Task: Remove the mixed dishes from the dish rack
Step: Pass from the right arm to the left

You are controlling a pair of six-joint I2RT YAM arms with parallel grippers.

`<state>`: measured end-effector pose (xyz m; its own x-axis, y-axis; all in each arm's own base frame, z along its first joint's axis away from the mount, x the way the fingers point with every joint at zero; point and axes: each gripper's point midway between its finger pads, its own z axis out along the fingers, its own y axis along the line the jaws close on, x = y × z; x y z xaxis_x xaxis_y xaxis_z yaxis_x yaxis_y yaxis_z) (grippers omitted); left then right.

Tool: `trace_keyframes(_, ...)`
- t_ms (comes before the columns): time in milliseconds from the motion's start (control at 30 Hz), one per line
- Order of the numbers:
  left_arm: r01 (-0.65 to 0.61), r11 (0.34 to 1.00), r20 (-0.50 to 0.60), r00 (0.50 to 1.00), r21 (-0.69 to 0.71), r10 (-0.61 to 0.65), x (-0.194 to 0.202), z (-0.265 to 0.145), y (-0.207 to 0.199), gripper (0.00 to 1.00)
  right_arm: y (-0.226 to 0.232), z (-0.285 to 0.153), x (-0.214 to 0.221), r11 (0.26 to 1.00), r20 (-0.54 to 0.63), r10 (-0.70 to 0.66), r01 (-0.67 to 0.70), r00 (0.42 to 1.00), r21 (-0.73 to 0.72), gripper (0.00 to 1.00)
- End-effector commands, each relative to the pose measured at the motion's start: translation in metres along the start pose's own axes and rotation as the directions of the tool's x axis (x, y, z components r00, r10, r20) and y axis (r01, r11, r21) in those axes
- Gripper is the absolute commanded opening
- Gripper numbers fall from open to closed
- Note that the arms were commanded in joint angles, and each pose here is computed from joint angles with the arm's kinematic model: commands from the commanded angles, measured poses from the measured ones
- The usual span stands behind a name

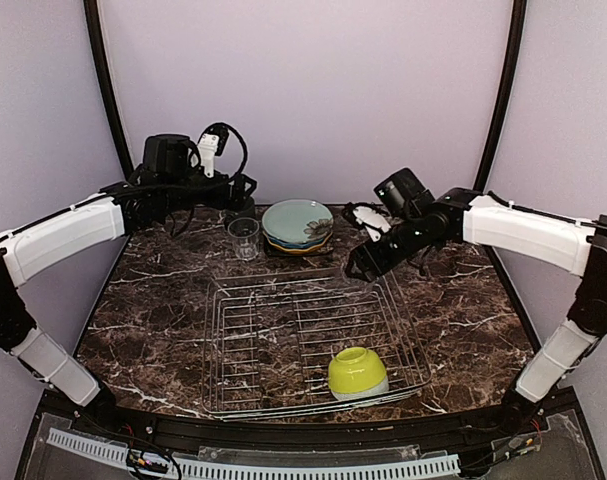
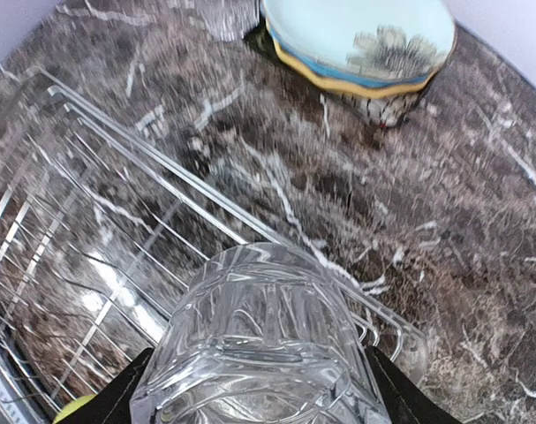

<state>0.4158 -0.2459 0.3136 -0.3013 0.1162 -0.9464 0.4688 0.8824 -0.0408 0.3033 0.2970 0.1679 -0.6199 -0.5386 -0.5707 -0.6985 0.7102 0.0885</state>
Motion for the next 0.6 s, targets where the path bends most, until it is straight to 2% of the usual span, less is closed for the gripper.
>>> trace_keyframes(0, -0.018, 1.0, 0.102, 0.995, 0.009, 0.017, -0.022, -0.022, -0.003, 0.99, 0.006, -0.068, -0.063, 0.994, 0.32, 0.055, -0.022, 0.946, -0.105, 0.58)
trace_keyframes(100, -0.031, 0.998, 0.168, 0.986, 0.046, 0.023, -0.034, -0.032, -0.01, 0.99, 0.007, -0.114, -0.082, 0.984, 0.477, 0.103, -0.018, 0.873, -0.18, 0.57)
trace_keyframes(233, -0.056, 0.985, 0.21, 0.978, 0.164, 0.021, -0.039, -0.04, -0.032, 0.99, 0.007, -0.16, -0.093, 0.964, 0.615, 0.167, 0.002, 0.771, -0.265, 0.56)
trace_keyframes(567, -0.135, 0.886, 0.269, 0.963, 0.443, 0.013, -0.051, -0.05, -0.108, 0.99, 0.026, -0.226, -0.101, 0.931, 0.782, 0.186, 0.149, 0.595, -0.334, 0.56)
